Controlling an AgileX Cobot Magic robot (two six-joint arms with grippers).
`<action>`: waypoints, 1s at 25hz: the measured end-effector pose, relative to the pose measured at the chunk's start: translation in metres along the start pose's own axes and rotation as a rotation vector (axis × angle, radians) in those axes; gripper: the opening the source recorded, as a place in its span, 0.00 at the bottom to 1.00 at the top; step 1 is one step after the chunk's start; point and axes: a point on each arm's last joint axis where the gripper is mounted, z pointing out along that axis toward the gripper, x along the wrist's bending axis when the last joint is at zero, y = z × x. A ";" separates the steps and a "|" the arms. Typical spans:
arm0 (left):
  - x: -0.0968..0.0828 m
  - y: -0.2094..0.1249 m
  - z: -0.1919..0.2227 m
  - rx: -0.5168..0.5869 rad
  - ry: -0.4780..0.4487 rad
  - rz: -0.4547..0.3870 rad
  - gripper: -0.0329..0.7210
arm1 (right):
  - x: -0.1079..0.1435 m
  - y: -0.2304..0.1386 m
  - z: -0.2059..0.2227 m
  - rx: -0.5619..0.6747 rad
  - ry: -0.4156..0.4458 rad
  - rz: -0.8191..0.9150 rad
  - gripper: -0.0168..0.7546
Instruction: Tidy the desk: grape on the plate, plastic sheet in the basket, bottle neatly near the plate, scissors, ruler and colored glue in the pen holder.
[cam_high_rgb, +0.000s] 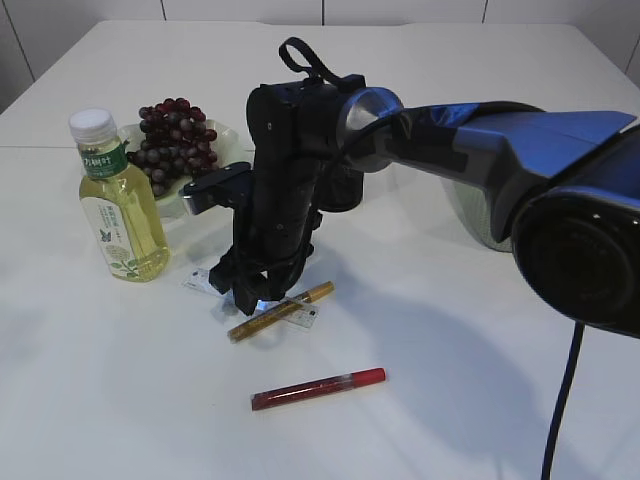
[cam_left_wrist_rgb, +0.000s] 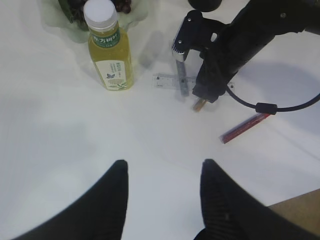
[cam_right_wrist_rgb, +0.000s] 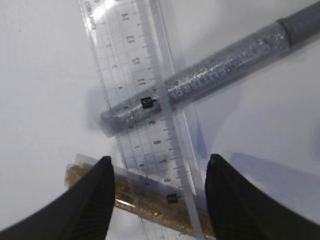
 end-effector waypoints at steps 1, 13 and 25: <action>0.000 0.000 0.000 0.000 0.000 0.000 0.50 | 0.000 0.000 0.000 -0.002 0.000 0.000 0.62; 0.000 0.000 0.000 0.000 0.000 0.000 0.50 | -0.001 0.003 0.000 -0.030 -0.012 -0.003 0.62; 0.000 0.000 0.000 0.000 0.000 0.000 0.50 | -0.001 0.003 0.000 -0.034 -0.014 -0.006 0.62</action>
